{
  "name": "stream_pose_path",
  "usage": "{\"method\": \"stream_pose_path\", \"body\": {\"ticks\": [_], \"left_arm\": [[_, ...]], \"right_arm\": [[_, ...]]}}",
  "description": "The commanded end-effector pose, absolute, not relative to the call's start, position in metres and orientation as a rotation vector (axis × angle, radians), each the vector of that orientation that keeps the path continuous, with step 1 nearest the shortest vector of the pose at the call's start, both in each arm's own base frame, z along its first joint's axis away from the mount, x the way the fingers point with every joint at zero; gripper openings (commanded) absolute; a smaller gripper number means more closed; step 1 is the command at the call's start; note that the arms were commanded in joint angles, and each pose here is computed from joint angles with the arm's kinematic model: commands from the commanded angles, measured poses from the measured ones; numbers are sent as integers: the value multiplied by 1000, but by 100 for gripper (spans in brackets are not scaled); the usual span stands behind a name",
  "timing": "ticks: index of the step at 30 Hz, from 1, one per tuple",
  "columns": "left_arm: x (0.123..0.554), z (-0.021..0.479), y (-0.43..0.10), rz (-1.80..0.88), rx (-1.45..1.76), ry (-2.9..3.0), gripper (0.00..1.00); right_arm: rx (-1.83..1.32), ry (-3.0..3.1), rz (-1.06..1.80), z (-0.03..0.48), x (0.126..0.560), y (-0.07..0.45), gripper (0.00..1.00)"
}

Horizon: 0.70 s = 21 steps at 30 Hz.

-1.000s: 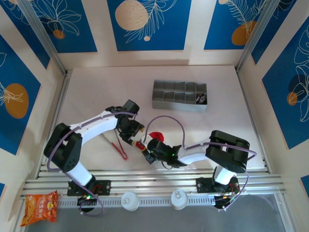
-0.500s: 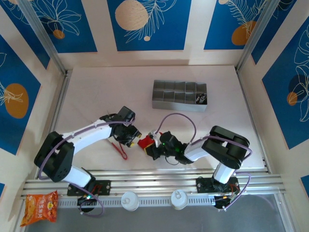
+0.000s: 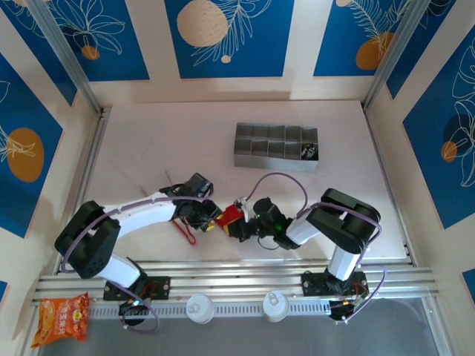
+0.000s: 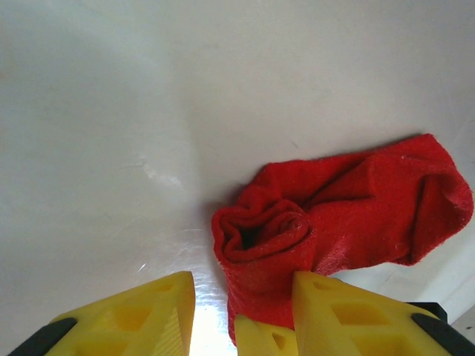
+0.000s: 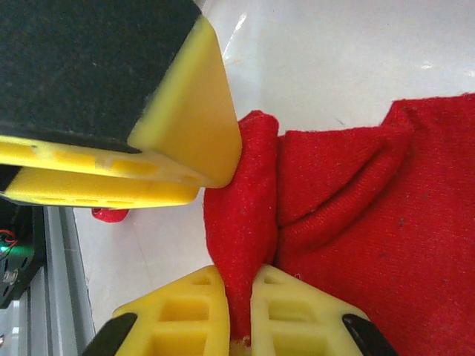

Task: Roll the socks

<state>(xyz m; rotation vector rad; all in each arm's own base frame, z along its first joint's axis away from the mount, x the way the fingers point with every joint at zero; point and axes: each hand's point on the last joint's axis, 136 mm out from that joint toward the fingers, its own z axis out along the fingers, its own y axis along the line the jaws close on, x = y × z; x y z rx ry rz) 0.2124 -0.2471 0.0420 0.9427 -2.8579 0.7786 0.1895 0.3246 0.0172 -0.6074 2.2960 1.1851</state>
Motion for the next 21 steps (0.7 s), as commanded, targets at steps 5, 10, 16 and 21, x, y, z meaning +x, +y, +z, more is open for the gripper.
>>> {"method": "stream_pose_path", "body": {"ticks": [5,10,16,21], "left_arm": [[211,20,-260,739,860,-2873,39],[207,9,-268,671,792,-2888,34],[187,-7,-252,471,751,-2887,15],[172,-13,-221,208,805,-2856,0]], "right_arm": [[-480,2856,892,-88,131,238,0],[-475,2861,900,-89,133,240,0],[-517,2860,889,-88,136,242,0],[-660,2836,796,-82,141,247,0]]}}
